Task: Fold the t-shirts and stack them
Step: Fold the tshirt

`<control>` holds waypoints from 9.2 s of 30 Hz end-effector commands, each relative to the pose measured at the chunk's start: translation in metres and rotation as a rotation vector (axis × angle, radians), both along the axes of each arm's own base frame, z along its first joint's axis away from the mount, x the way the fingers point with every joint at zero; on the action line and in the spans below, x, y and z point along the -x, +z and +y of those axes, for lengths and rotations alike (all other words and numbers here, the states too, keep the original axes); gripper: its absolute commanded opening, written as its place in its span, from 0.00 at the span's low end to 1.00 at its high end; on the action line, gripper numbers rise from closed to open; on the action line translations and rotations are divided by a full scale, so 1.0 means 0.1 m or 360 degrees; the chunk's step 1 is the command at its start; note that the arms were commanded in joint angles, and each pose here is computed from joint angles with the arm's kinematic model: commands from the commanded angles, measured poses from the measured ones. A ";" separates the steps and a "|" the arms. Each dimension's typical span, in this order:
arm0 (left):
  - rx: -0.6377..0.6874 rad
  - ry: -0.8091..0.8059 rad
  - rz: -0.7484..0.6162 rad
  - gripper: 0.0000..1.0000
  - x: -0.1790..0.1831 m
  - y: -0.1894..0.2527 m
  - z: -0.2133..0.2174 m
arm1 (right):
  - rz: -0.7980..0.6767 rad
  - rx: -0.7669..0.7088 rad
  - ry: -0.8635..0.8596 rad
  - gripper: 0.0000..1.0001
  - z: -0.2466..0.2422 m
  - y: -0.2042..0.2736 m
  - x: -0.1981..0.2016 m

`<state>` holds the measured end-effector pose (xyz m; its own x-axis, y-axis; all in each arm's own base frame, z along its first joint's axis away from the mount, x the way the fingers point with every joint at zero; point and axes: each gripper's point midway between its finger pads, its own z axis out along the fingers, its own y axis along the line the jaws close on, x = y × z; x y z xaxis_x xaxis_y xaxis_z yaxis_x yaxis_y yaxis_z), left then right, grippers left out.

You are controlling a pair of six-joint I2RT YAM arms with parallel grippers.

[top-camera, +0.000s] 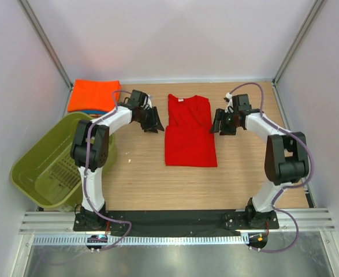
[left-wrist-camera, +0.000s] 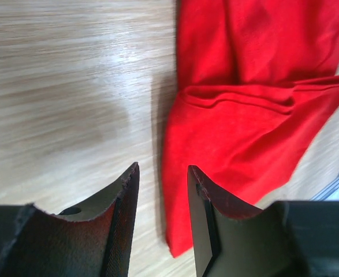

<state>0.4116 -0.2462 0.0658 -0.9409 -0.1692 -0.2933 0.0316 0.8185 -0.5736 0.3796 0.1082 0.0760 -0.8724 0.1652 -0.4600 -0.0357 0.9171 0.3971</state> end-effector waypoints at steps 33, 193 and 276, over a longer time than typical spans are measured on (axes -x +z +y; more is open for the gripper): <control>0.0227 -0.0353 -0.0207 0.00 -0.32 0.11 -0.42 | -0.0395 -0.0051 0.0194 0.01 0.01 0.09 -0.63; 0.0707 0.0272 -0.0438 0.26 -2.01 1.10 -0.17 | -0.0288 -0.0250 -0.0283 0.58 0.06 0.81 -1.72; 0.0626 -0.0310 -0.0542 0.14 -1.74 -0.02 -0.48 | -0.0277 -0.0569 0.0077 0.55 0.21 -0.12 -1.88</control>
<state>0.5914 -0.2886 0.0626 -0.8271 -0.1789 -0.5329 0.3753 0.5300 -0.7604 0.5736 0.1260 0.0509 -0.7966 0.3143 -0.5164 -0.1528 0.7218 0.6750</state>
